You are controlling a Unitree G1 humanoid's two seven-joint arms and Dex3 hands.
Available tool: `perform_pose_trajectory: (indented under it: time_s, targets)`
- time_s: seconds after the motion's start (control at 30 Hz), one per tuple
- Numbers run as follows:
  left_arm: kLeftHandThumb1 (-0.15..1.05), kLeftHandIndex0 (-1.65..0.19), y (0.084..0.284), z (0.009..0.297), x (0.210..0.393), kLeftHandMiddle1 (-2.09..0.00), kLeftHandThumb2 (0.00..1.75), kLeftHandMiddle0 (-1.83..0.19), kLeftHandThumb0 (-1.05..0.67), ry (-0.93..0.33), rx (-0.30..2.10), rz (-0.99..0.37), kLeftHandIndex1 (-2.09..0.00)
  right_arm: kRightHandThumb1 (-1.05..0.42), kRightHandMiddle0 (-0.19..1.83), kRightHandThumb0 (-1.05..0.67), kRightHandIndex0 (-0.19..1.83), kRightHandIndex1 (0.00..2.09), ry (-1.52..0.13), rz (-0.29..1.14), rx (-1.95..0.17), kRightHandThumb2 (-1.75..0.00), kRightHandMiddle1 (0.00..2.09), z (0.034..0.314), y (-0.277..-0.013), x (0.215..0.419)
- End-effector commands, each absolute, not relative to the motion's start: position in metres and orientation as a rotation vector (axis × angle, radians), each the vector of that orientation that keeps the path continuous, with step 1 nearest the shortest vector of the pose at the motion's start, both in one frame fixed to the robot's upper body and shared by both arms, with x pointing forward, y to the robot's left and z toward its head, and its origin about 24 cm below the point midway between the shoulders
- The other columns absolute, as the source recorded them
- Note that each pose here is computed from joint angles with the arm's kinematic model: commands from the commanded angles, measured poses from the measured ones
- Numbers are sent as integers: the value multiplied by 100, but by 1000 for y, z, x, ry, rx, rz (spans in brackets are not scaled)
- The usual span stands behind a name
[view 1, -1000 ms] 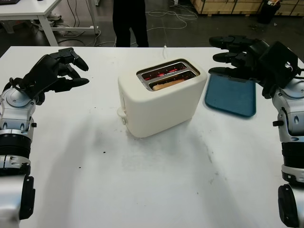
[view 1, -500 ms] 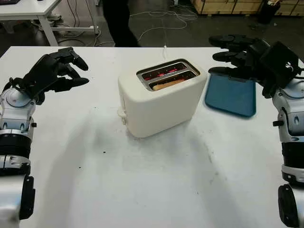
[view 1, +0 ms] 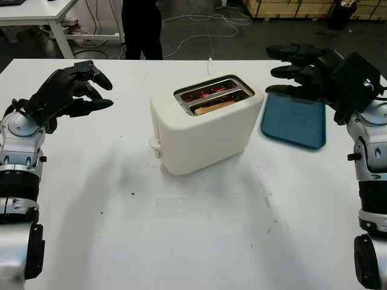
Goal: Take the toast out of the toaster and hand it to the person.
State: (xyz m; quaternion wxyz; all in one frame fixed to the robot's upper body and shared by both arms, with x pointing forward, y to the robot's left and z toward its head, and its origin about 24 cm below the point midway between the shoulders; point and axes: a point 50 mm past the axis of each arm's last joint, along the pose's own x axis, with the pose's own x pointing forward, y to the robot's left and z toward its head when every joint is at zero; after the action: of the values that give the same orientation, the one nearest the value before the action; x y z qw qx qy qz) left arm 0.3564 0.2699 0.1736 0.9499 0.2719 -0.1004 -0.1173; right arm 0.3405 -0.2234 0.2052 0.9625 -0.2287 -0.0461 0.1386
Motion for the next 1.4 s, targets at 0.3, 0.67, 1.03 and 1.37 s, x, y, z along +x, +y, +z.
perform_pose_trajectory:
  time_s: [0.3, 0.67, 1.03, 1.37]
  targets:
    - [83, -38, 270, 180, 357, -159, 0, -34, -105, -227, 556, -239, -147, -75, 49, -50, 14, 70, -115, 282, -464, 0, 1, 209, -224, 341]
    - [83, -38, 270, 180, 357, -160, 0, -34, -105, -232, 570, -236, -147, -75, 49, -50, 15, 69, -110, 277, -462, 0, 0, 209, -223, 341]
    - [83, -39, 270, 180, 357, -159, 1, -34, -105, -229, 555, -241, -146, -75, 49, -49, 15, 68, -107, 277, -451, 0, 0, 209, -224, 340]
    - [82, -39, 270, 180, 357, -158, 0, -35, -105, -226, 551, -237, -146, -74, 50, -50, 17, 68, -129, 281, -460, 0, 1, 212, -223, 341]
